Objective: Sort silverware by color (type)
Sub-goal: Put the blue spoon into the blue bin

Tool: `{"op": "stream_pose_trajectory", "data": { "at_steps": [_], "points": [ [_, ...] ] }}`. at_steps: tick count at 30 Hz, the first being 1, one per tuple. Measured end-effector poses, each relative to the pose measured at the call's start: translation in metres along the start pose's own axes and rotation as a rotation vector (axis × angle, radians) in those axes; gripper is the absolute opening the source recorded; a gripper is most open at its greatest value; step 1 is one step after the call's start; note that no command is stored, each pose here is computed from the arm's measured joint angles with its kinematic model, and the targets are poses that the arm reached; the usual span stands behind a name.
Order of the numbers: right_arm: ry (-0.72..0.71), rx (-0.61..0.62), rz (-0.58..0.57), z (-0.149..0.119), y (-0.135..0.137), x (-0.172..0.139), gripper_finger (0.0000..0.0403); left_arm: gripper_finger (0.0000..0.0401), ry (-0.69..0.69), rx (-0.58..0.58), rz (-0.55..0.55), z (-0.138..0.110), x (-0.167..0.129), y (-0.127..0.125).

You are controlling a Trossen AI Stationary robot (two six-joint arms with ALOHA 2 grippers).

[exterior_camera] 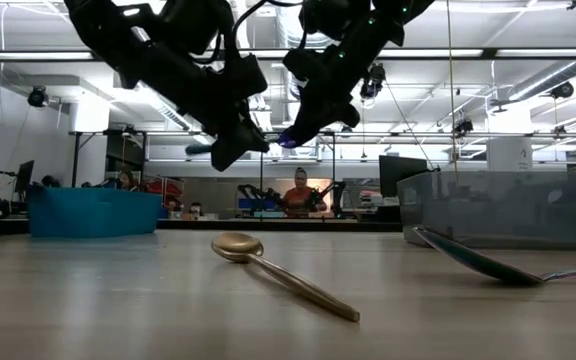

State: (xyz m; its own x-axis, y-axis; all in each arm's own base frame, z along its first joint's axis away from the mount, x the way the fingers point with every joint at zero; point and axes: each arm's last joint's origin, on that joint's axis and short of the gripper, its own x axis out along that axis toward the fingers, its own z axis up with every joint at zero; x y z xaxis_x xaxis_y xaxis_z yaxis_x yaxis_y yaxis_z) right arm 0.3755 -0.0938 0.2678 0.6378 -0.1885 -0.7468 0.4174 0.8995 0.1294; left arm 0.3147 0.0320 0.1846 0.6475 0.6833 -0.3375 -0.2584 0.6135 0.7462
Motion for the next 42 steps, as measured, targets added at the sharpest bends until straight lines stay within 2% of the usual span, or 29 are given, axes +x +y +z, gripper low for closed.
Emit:
{"op": "stream_pose_trajectory", "data": {
  "at_steps": [6, 12, 23, 26, 31, 37, 42],
  "points": [
    [-0.004, -0.007, 0.002, 0.0, 0.0, 0.0, 0.0009, 0.0005, 0.001, -0.009, -0.001, 0.0, 0.0, -0.001],
    [-0.028, -0.006, 0.002, 0.003, 0.0, 0.0, 0.0021, 0.0003, 0.012, -0.094, -0.002, -0.001, 0.0, -0.001],
    [-0.065, -0.049, -0.022, 0.008, -0.006, -0.009, 0.0139, 0.0001, 0.089, -0.291, -0.027, -0.008, -0.008, 0.004],
    [-0.107, -0.075, -0.031, 0.015, -0.012, -0.022, 0.0164, 0.0001, 0.126, -0.342, -0.039, -0.011, -0.018, 0.012],
    [-0.157, -0.117, -0.051, 0.022, -0.023, -0.044, 0.0188, 0.0001, 0.266, -0.399, -0.068, -0.011, -0.042, 0.037],
    [-0.196, -0.147, -0.069, 0.026, -0.03, -0.059, 0.0194, 0.0001, 0.393, -0.482, -0.095, -0.018, -0.07, 0.067],
    [-0.178, -0.167, -0.064, 0.019, -0.028, -0.058, 0.0194, 0.0, 0.51, -0.57, -0.13, -0.028, -0.089, 0.088]
  ]
}}
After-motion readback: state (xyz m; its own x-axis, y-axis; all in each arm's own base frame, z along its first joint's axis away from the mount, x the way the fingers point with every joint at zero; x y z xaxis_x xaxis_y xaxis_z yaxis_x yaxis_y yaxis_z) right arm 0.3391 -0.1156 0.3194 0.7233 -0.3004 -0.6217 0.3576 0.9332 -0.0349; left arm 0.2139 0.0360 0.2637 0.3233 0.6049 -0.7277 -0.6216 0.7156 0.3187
